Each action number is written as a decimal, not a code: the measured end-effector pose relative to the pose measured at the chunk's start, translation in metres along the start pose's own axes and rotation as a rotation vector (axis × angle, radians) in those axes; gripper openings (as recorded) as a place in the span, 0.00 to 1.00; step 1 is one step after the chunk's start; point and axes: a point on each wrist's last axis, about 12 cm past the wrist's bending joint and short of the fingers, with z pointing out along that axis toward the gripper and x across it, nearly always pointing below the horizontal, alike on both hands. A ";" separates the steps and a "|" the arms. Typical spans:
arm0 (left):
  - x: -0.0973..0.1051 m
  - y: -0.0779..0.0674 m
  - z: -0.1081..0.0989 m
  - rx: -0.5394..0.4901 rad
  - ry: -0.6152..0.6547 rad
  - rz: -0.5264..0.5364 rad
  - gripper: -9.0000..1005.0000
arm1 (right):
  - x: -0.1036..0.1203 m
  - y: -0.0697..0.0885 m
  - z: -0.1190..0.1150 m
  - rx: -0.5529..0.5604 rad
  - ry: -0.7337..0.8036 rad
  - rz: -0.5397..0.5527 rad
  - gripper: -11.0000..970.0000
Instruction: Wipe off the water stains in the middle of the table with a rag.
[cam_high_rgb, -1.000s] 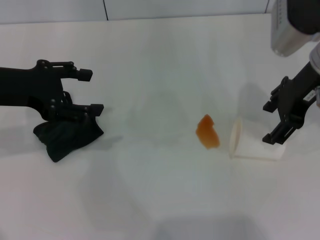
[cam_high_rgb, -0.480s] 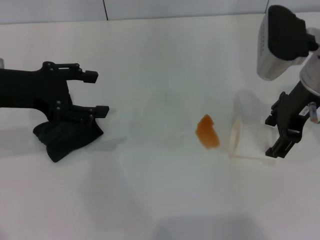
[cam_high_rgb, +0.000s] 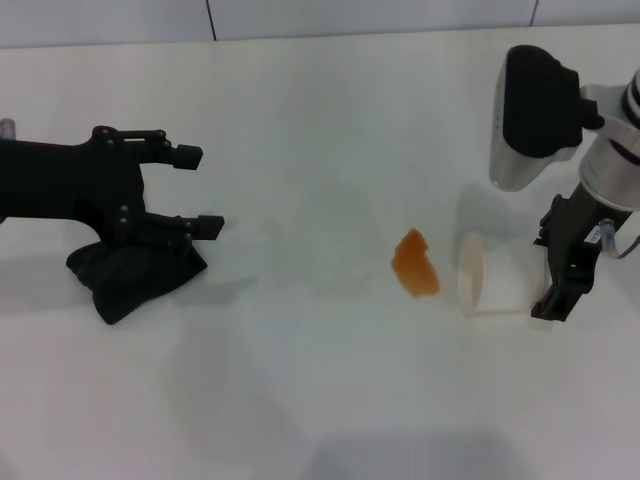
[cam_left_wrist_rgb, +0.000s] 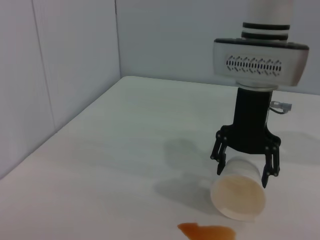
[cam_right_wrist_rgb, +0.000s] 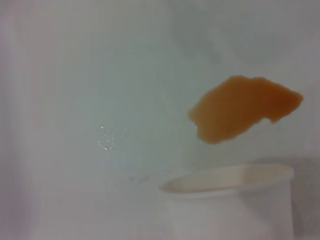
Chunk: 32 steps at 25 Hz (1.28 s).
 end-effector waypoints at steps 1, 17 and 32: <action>0.000 0.000 0.000 0.000 0.000 -0.001 0.87 | 0.000 0.000 0.001 0.002 0.002 -0.004 0.85; 0.002 0.000 0.001 -0.010 0.000 -0.002 0.87 | -0.007 0.004 0.008 0.031 -0.003 -0.079 0.85; 0.006 0.000 0.000 -0.017 0.014 -0.008 0.87 | -0.005 0.006 -0.004 -0.030 -0.110 -0.083 0.73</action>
